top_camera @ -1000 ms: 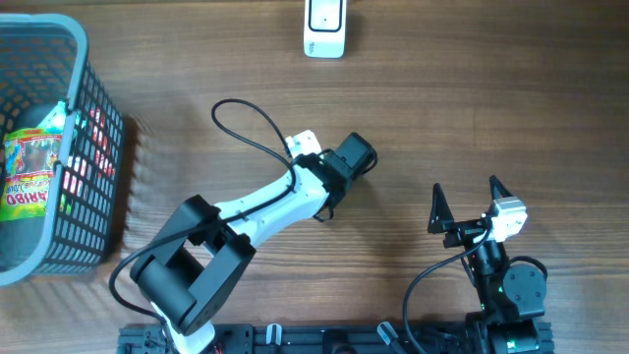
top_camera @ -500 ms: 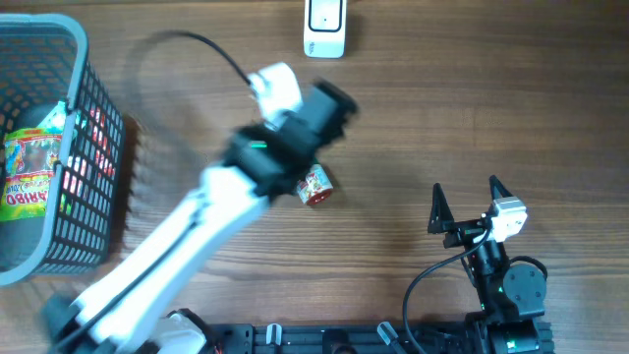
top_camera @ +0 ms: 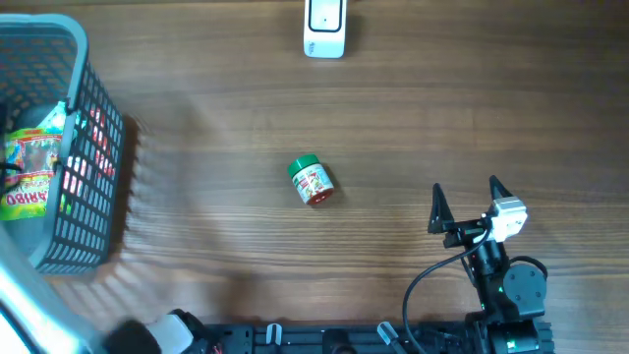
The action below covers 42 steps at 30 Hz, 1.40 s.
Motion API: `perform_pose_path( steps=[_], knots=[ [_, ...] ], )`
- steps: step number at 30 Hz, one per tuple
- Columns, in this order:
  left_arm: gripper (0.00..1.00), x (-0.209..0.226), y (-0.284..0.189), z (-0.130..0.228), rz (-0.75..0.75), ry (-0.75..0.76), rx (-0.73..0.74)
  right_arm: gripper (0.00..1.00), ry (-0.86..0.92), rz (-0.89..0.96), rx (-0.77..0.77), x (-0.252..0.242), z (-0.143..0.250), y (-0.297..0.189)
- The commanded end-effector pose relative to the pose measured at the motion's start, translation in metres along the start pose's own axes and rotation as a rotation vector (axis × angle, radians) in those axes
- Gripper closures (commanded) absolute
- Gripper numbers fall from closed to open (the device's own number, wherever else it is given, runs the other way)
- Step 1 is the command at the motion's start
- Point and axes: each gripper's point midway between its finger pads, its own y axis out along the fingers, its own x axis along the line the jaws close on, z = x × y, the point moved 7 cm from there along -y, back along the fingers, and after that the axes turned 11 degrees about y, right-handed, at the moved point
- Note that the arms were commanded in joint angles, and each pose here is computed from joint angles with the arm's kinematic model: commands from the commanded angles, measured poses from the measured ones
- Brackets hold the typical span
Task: Scan the item barcode
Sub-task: 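Lift the jar out and place it on the table center, then reach into the basket with the left gripper and grasp the Haribo bag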
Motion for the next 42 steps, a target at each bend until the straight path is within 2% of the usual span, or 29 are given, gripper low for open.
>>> perform_pose_path(
  steps=[1, 6, 11, 14, 20, 30, 33, 34, 35, 39, 42],
  knots=[
    [0.02, 0.002, 0.073, 0.002, 0.016, 0.113, 0.233, 0.0, -0.006, -0.013, -0.004, 0.002, 0.0, 0.0],
    [0.01, 0.008, 0.163, 0.018, -0.128, 0.356, 0.413, 0.0, -0.006, -0.013, -0.004, 0.002, 0.0, 0.0],
    [0.0, 0.011, 0.22, 0.031, -0.162, 0.454, 0.49, 0.0, -0.006, -0.013, -0.004, 0.002, 0.0, 0.0],
    [0.0, 0.012, 0.236, 0.024, -0.197, 0.464, 0.437, 0.0, -0.006, -0.013, -0.004, 0.002, 0.0, 0.0],
    [0.0, 0.006, 0.256, 0.015, -0.163, 0.533, 0.365, 0.01, -0.006, -0.013, -0.004, 0.002, 0.0, 0.0],
    [0.02, 0.021, 0.309, 0.054, -0.191, 0.596, 0.545, 0.0, -0.006, -0.013, -0.004, 0.002, 0.0, 0.0],
    [0.3, 0.025, 0.316, 0.062, -0.198, 0.598, 0.582, 0.0, -0.006, -0.013, -0.004, 0.002, 0.0, 0.0],
    [0.56, 0.027, 0.318, 0.066, -0.202, 0.599, 0.596, 0.0, -0.006, -0.013, -0.004, 0.002, 0.0, 0.0],
    [0.96, 0.028, 0.32, 0.069, -0.205, 0.6, 0.607, 0.0, -0.006, -0.013, -0.004, 0.002, 0.0, 0.0],
    [0.96, 0.033, 0.317, 0.072, -0.218, 0.577, 0.629, 0.0, -0.006, -0.013, -0.004, 0.002, 0.0, 0.0],
    [0.96, 0.026, 0.298, 0.058, -0.214, 0.566, 0.6, 0.0, -0.006, -0.013, -0.004, 0.002, 0.0, 0.0]
  ],
)
